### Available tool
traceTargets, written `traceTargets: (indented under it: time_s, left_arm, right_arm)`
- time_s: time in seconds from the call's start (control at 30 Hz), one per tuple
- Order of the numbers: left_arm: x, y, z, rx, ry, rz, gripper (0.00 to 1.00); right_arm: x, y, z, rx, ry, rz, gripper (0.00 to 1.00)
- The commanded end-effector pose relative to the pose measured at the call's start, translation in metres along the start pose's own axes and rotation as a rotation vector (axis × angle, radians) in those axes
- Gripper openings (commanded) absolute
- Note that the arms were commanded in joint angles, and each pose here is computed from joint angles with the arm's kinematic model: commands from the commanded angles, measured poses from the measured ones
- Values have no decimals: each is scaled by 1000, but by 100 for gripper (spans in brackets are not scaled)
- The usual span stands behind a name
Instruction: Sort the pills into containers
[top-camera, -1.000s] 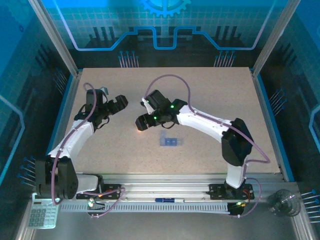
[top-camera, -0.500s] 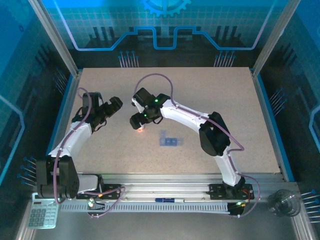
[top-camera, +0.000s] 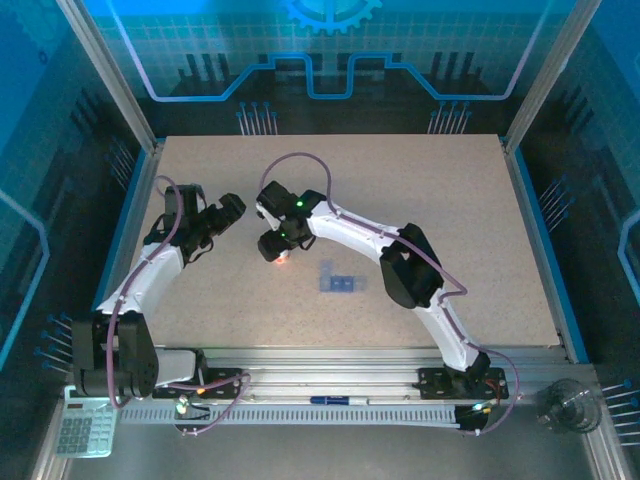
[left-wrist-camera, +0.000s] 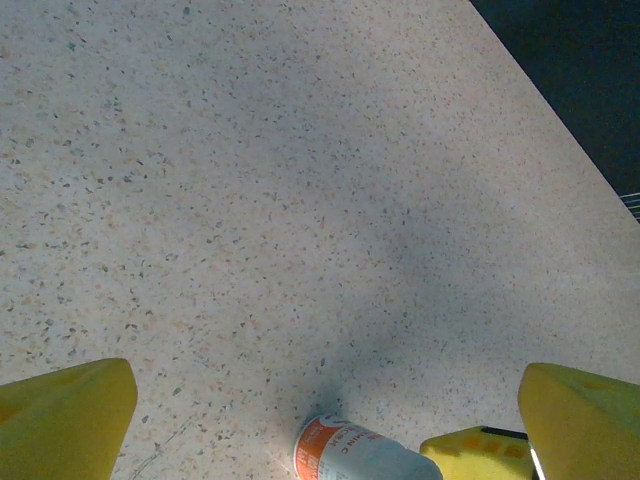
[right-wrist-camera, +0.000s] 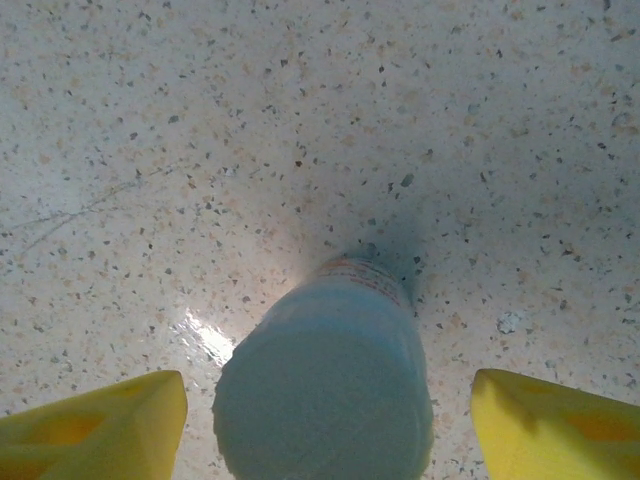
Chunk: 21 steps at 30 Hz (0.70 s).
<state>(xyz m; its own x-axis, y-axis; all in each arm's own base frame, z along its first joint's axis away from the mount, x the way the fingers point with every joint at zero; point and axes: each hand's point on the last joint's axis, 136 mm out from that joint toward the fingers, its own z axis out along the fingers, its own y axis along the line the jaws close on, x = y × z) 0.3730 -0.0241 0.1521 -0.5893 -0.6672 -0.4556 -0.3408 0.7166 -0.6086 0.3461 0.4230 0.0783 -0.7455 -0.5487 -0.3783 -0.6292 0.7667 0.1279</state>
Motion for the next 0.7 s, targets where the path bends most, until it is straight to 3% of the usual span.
traceTargets:
  time_s: [0.0, 0.3, 0.67]
  left_arm:
    - [0, 1, -4, 15, 1, -10, 99]
    - [3, 0, -3, 23, 9, -7, 99]
    - [4, -5, -4, 54, 11, 5, 99]
  right_arm:
    - [1, 2, 11, 12, 18, -12, 74]
    - [4, 0, 19, 17, 29, -6, 65]
    - [0, -1, 9, 12, 7, -7, 39]
